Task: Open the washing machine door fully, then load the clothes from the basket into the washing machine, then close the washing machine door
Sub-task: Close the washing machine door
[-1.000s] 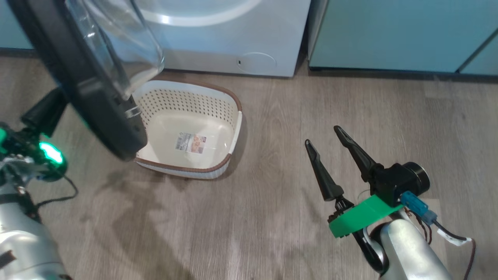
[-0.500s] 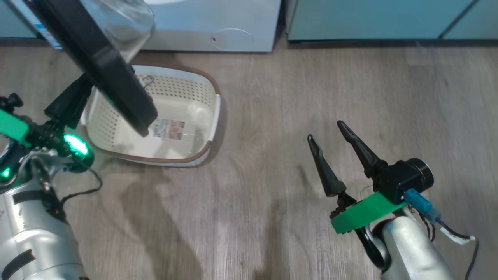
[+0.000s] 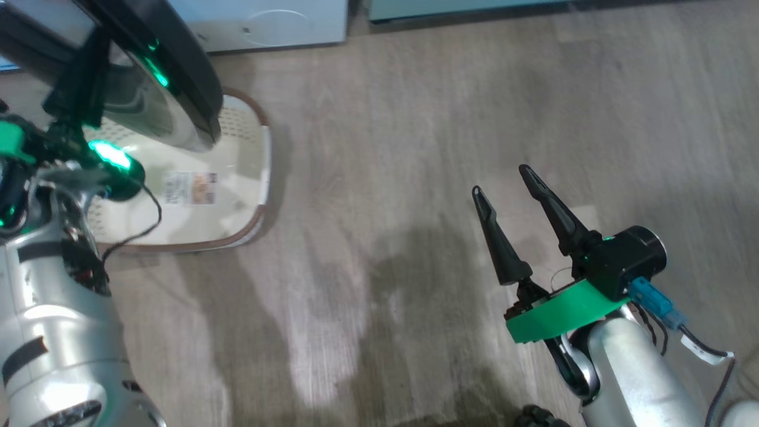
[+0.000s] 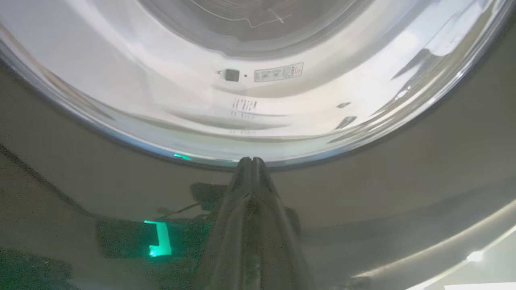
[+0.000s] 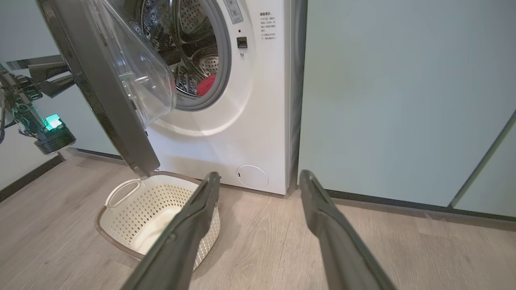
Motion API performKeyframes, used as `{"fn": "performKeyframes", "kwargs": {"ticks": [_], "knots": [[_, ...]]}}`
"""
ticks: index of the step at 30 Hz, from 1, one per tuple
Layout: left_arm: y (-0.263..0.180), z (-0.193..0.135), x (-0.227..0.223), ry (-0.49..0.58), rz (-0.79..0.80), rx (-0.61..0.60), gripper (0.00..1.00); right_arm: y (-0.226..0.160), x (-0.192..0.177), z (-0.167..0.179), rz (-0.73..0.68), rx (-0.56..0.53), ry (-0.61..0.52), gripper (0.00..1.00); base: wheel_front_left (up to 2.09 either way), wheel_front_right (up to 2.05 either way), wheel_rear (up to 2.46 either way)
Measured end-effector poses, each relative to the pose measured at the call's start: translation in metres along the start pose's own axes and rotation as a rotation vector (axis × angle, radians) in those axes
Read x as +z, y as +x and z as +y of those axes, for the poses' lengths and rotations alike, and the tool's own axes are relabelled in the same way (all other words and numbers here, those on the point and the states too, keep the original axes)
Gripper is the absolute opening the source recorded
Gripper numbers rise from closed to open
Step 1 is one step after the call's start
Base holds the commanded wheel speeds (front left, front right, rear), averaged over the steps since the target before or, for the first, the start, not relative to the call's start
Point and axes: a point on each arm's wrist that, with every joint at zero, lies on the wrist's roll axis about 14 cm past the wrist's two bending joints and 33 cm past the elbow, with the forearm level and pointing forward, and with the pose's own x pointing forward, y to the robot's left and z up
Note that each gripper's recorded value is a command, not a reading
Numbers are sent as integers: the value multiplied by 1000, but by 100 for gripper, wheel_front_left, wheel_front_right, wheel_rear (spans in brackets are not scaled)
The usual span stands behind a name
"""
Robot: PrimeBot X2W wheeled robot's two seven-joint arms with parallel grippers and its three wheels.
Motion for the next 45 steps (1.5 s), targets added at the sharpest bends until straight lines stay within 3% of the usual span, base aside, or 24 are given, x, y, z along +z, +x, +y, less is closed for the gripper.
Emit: {"fn": "performKeyframes", "kwargs": {"ticks": [18,27,38,45], "knots": [[85,17,-28,-82,-133,3,0,-40,9,-50,7,-183,-3,100,0,0,0],[119,2,-47,-75,-174,-11,0,-52,13,-60,6,-225,-10,100,0,0,0],[117,2,-50,-49,-169,3,0,-49,13,-59,1,-219,-2,100,0,0,0],[82,15,-47,-14,-130,52,0,-44,18,-54,-24,-198,4,100,0,0,0]]}}
